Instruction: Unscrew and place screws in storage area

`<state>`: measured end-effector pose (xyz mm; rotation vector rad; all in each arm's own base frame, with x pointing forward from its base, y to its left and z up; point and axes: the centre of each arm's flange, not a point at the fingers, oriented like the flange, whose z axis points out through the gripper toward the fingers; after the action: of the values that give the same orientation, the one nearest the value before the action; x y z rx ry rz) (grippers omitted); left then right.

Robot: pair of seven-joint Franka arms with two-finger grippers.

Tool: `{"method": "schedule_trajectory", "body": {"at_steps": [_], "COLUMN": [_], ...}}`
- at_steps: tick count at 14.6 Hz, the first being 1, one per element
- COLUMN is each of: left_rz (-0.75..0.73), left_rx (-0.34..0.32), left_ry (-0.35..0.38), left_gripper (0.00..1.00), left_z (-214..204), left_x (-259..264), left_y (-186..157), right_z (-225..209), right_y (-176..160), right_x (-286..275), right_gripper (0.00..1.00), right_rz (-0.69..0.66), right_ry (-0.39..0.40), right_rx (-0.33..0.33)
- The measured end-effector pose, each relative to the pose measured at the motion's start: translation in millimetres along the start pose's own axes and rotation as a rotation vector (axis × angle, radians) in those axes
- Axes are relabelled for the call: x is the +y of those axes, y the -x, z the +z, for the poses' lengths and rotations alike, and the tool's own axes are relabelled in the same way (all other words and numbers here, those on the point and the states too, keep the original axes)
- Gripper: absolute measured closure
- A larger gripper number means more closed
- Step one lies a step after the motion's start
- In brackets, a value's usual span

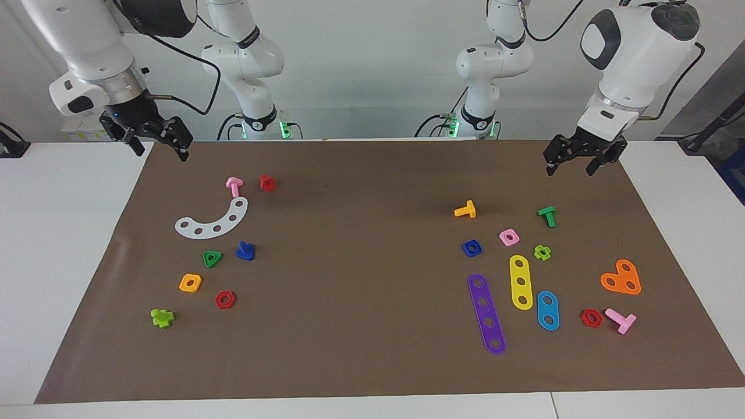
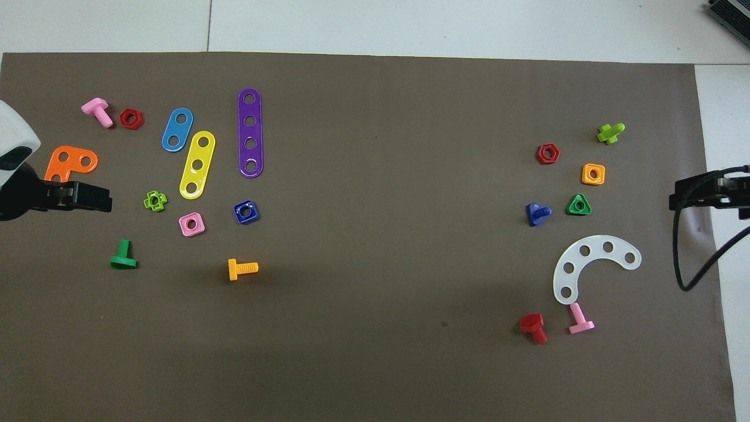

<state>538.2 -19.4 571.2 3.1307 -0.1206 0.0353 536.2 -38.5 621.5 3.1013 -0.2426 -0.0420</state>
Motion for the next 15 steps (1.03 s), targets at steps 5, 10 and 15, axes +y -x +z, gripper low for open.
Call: {"method": "schedule_trajectory", "body": {"at_steps": [5, 10, 15], "left_rz": [0.000, 0.000, 0.000], "left_rx": [0.000, 0.000, 0.000], "left_ry": [0.000, 0.000, 0.000], "left_gripper": [0.00, 0.00, 0.00], "left_z": [0.0, 0.0, 0.0], "left_x": [0.0, 0.0, 0.0], "left_y": [0.0, 0.0, 0.0], "right_z": [-5.8, -7.3, -7.8], "right_y": [2.7, 3.4, 3.9], "right_x": [-6.1, -8.3, -11.2], "right_gripper": [0.00, 0.00, 0.00], "right_rz": [-0.012, -0.016, -0.021], "right_ry": [-0.001, -0.003, -0.006], "right_rx": [0.011, 0.015, 0.016]}}
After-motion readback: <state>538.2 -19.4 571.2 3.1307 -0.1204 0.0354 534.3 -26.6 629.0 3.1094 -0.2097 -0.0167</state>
